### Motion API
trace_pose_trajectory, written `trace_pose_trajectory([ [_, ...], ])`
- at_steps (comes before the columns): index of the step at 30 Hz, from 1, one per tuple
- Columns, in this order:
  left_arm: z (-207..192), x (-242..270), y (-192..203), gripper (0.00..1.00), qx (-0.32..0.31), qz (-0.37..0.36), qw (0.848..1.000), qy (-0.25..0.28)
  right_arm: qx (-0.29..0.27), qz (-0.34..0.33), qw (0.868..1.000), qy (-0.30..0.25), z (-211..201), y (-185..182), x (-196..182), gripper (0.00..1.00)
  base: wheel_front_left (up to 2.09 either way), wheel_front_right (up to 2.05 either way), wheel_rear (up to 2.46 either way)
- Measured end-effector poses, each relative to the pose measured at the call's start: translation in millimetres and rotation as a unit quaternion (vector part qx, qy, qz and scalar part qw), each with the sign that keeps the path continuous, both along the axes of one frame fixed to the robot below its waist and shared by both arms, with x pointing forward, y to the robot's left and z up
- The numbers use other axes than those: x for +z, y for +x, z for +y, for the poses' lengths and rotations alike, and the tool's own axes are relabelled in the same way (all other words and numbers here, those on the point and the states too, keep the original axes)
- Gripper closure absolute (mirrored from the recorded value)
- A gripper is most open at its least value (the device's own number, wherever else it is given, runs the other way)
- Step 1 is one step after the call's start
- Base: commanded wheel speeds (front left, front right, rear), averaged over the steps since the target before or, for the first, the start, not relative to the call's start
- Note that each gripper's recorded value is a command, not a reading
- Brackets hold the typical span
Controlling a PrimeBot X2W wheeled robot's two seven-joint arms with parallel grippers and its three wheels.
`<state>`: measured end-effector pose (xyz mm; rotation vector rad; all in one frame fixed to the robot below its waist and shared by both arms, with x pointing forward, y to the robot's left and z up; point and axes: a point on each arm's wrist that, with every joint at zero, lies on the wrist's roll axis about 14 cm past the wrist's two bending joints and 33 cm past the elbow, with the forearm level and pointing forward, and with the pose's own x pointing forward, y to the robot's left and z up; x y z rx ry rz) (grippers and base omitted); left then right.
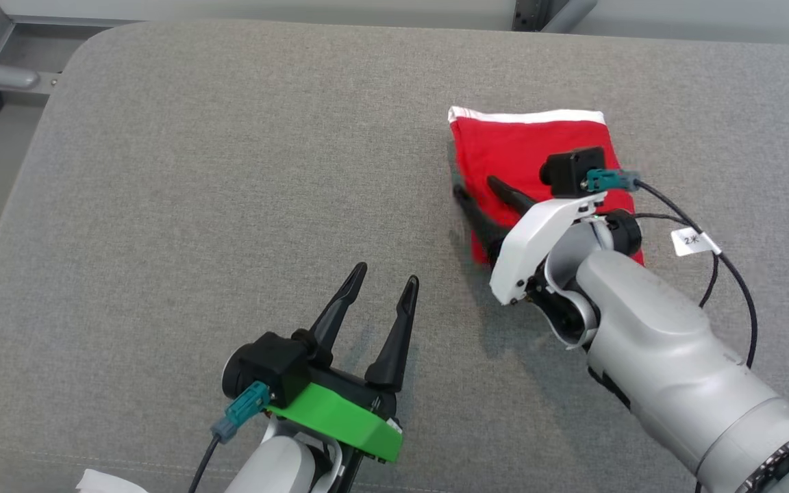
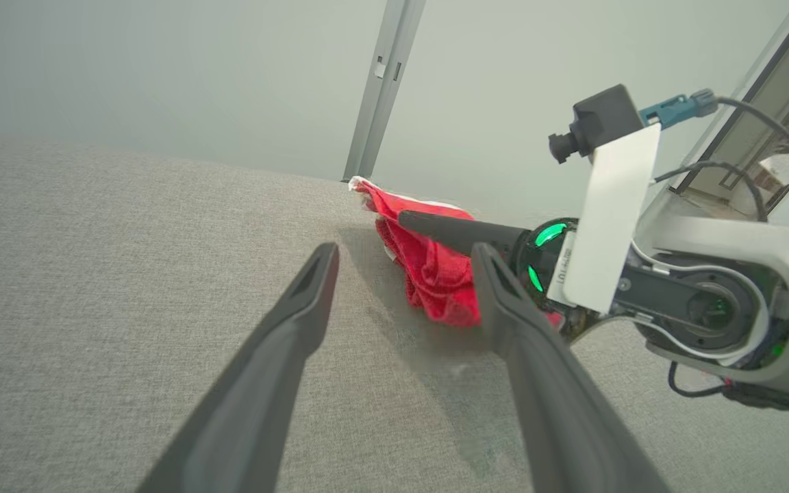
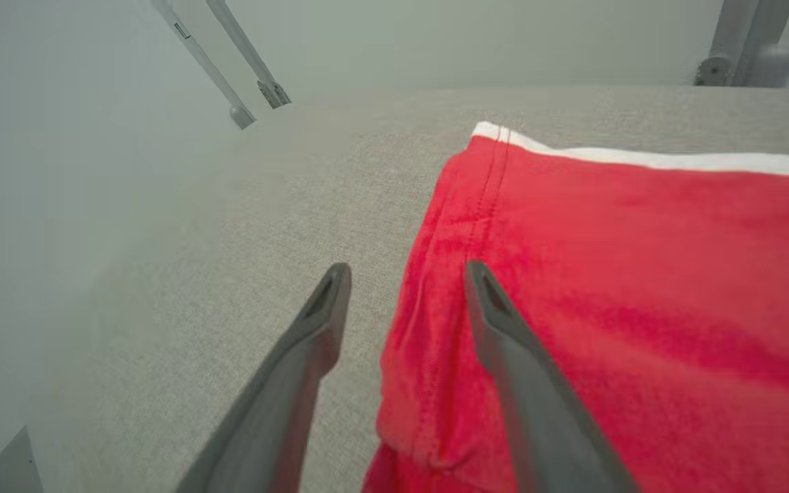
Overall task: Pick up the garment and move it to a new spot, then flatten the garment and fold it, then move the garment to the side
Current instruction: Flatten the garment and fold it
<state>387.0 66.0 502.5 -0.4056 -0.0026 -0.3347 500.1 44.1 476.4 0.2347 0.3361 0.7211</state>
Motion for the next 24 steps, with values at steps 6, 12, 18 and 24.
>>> trace_pose_trajectory([
  [6, -1, 1, 2, 0.00, 0.000, -0.001, 1.000, -0.001, -0.007, -0.004, 0.998, 0.062, 12, -16, 6, 0.00, 0.00, 0.00, 0.00],
  [12, 7, 1, 0, 0.00, 0.020, -0.002, 1.000, 0.007, -0.033, -0.053, 0.996, 0.062, -17, -23, 11, 0.00, 0.00, 0.00, 0.00],
  [18, 23, 8, 1, 0.00, 0.065, -0.015, 0.997, 0.034, -0.143, -0.155, 0.977, 0.033, -107, -15, 46, 0.00, 0.00, 0.00, 0.00],
  [24, 46, 20, -6, 0.00, 0.110, -0.039, 0.991, 0.068, -0.223, -0.193, 0.956, -0.004, -164, -56, 46, 0.00, 0.00, 0.00, 0.00],
])
